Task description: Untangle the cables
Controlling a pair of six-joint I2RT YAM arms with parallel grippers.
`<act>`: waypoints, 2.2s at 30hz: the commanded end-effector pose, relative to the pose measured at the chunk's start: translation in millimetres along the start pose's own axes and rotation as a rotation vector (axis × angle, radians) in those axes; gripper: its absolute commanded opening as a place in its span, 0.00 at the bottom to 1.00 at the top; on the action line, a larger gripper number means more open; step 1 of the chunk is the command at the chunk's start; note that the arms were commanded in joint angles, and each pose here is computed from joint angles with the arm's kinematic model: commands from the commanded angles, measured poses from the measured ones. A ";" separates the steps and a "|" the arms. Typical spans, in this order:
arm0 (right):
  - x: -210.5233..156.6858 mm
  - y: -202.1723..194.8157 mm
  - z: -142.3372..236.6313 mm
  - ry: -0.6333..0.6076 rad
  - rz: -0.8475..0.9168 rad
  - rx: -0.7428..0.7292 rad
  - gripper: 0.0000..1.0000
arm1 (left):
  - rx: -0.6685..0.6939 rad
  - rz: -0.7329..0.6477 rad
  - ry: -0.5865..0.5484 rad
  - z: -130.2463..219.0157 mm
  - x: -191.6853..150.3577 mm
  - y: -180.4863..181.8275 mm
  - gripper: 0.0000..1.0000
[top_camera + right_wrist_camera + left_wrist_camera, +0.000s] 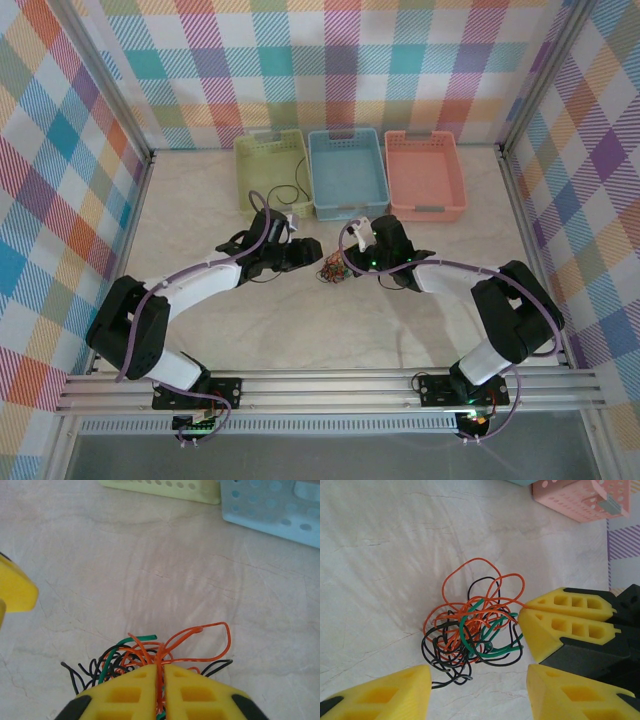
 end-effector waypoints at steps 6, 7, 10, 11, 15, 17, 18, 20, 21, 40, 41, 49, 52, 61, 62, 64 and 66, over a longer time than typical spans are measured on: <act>10.9 5.5 11.3 -0.089 0.033 0.032 0.00 | -0.009 0.031 0.052 -8.6 -3.9 -4.2 0.54; 11.6 6.0 13.5 -0.103 0.038 0.031 0.00 | -0.010 0.036 0.058 -10.2 -4.1 -4.2 0.54; 11.7 7.5 17.7 -0.134 0.046 0.038 0.00 | -0.002 0.048 0.086 -17.7 -6.3 -2.3 0.56; 12.1 8.1 17.7 -0.136 0.046 0.045 0.00 | -0.004 0.054 0.096 -19.5 -7.2 -1.6 0.56; 13.3 9.1 18.0 -0.143 0.042 0.053 0.00 | -0.027 0.037 0.115 -19.9 -9.1 -9.2 0.56; 13.9 10.5 20.1 -0.161 0.041 0.065 0.00 | -0.007 0.013 0.111 -18.4 -9.5 -11.3 0.56; 14.0 11.6 21.1 -0.167 0.044 0.074 0.00 | 0.001 0.012 0.110 -18.5 -9.4 -10.8 0.56; 15.5 16.7 24.7 -0.190 0.062 0.117 0.00 | 0.015 0.014 0.117 -21.3 -10.2 -7.9 0.55; 15.0 18.7 26.7 -0.201 0.069 0.137 0.00 | 0.013 0.017 0.122 -22.8 -10.3 -8.1 0.55; 15.7 25.2 32.2 -0.237 0.081 0.198 0.00 | 0.056 -0.089 0.132 -27.7 -8.8 -12.6 0.43; 15.4 24.9 32.1 -0.238 0.078 0.196 0.00 | 0.055 -0.088 0.139 -28.8 -9.4 -12.5 0.42; 16.5 25.4 30.7 -0.234 0.069 0.206 0.00 | 0.057 -0.105 0.173 -41.1 -12.2 -11.6 0.47; 16.6 25.5 30.2 -0.231 0.067 0.208 0.00 | 0.065 -0.112 0.168 -42.1 -11.7 -10.8 0.45; 16.1 24.9 29.0 -0.220 0.064 0.203 0.00 | 0.100 -0.131 0.150 -41.4 -10.5 -9.8 0.17; 15.9 23.6 29.4 -0.220 0.062 0.189 0.00 | 0.102 -0.132 0.147 -40.7 -10.3 -9.9 0.14; 15.6 20.2 30.0 -0.221 0.054 0.148 0.00 | 0.115 -0.134 0.137 -38.0 -9.6 -9.7 0.08; 15.0 14.8 32.4 -0.229 0.043 0.082 0.00 | 0.137 -0.136 0.123 -34.4 -8.7 -8.6 0.03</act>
Point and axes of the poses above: each hand's point on the last joint's axis, 136 mm out from that joint toward the fingers, its own z axis back along the fingers, its own y axis along the line the jaws close on, x = y × z, the point moved 8 cm from there along z, back along the fingers, and after that the axes turned 1 degree about -z, right-handed, at the moved point
